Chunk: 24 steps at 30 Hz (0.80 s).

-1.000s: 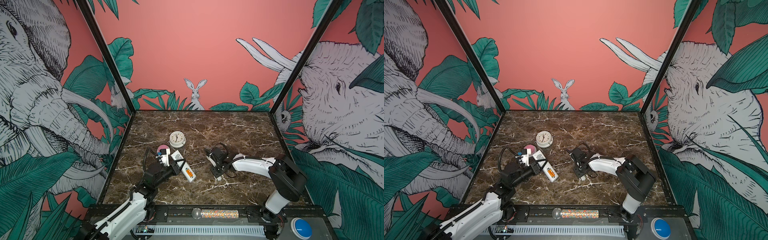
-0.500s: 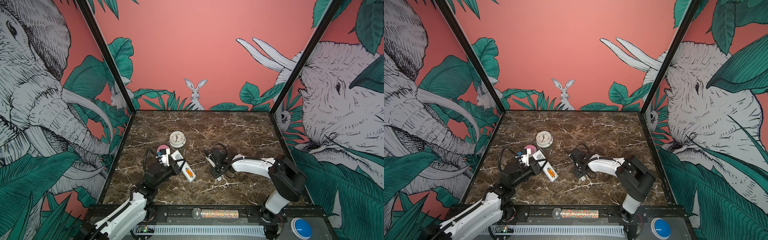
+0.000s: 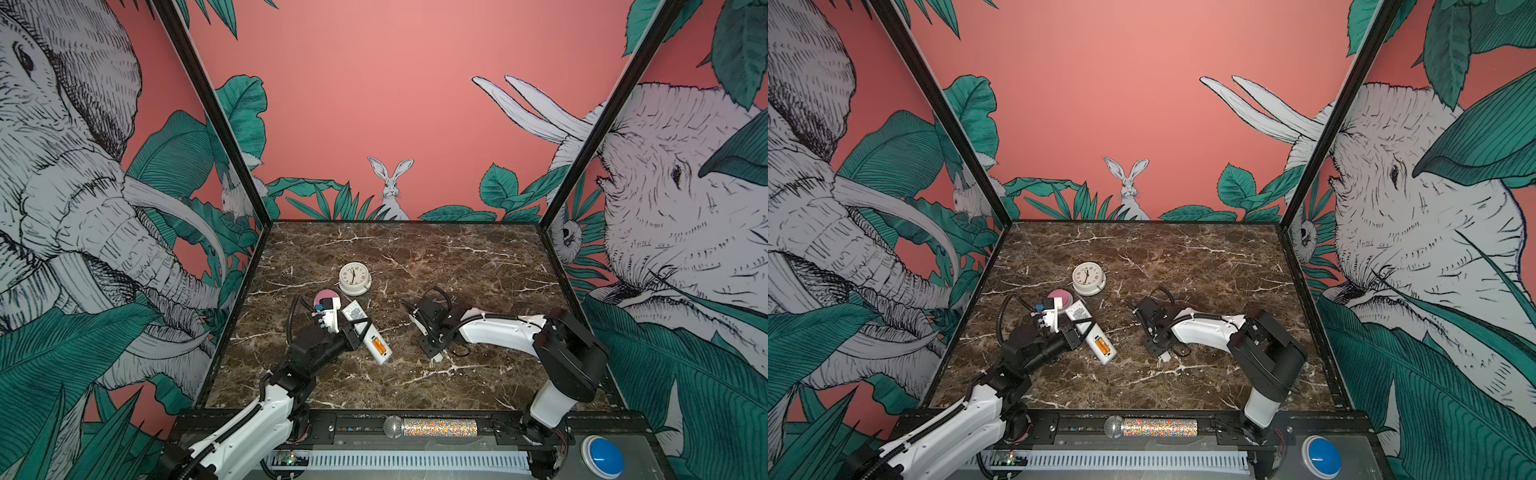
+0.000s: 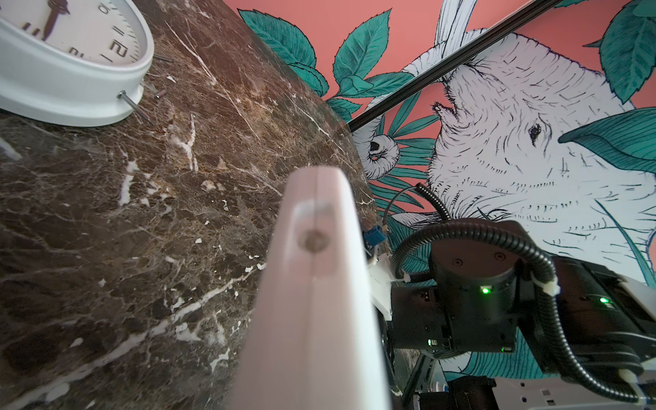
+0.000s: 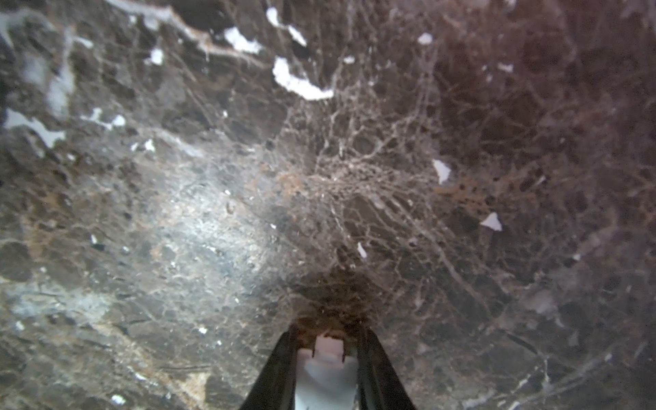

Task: Load the batteries into the remote control
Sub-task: 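Lift the white battery cover off the table with the right gripper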

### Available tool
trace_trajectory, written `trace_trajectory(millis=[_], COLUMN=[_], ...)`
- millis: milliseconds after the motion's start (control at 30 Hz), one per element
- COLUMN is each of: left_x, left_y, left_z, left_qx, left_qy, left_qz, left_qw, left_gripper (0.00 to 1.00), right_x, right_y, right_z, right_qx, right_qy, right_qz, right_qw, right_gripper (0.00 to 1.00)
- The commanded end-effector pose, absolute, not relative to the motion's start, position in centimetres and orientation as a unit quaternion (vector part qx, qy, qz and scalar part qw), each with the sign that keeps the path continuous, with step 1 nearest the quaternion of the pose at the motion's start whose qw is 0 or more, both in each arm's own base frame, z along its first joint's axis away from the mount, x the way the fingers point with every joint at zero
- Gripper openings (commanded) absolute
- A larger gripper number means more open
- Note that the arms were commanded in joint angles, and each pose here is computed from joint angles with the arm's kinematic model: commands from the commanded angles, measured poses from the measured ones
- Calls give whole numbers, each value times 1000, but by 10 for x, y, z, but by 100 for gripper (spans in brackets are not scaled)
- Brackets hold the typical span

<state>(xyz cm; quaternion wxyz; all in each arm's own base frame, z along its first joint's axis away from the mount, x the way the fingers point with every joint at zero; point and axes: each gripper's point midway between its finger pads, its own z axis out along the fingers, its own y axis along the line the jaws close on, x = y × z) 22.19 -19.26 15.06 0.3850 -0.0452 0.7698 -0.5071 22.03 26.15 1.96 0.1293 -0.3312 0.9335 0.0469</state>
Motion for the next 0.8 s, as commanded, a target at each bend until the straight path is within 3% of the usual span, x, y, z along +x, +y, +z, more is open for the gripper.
trace_trajectory(millis=[0, 233, 767], left_x=[225, 226, 225], left_y=[-195, -195, -195], left_z=[170, 169, 169], left_qx=[-33, -34, -33], left_qy=[751, 751, 751], left_qz=[-518, -517, -517], left_qw=[409, 409, 410], left_gripper=[0, 0, 0], right_x=[216, 215, 213], right_y=[258, 257, 262], right_z=[17, 17, 18], right_qx=[-336, -338, -344], right_qy=[934, 934, 931], right_qz=[29, 22, 18], right_qw=[116, 117, 117], right_gripper=[35, 39, 32])
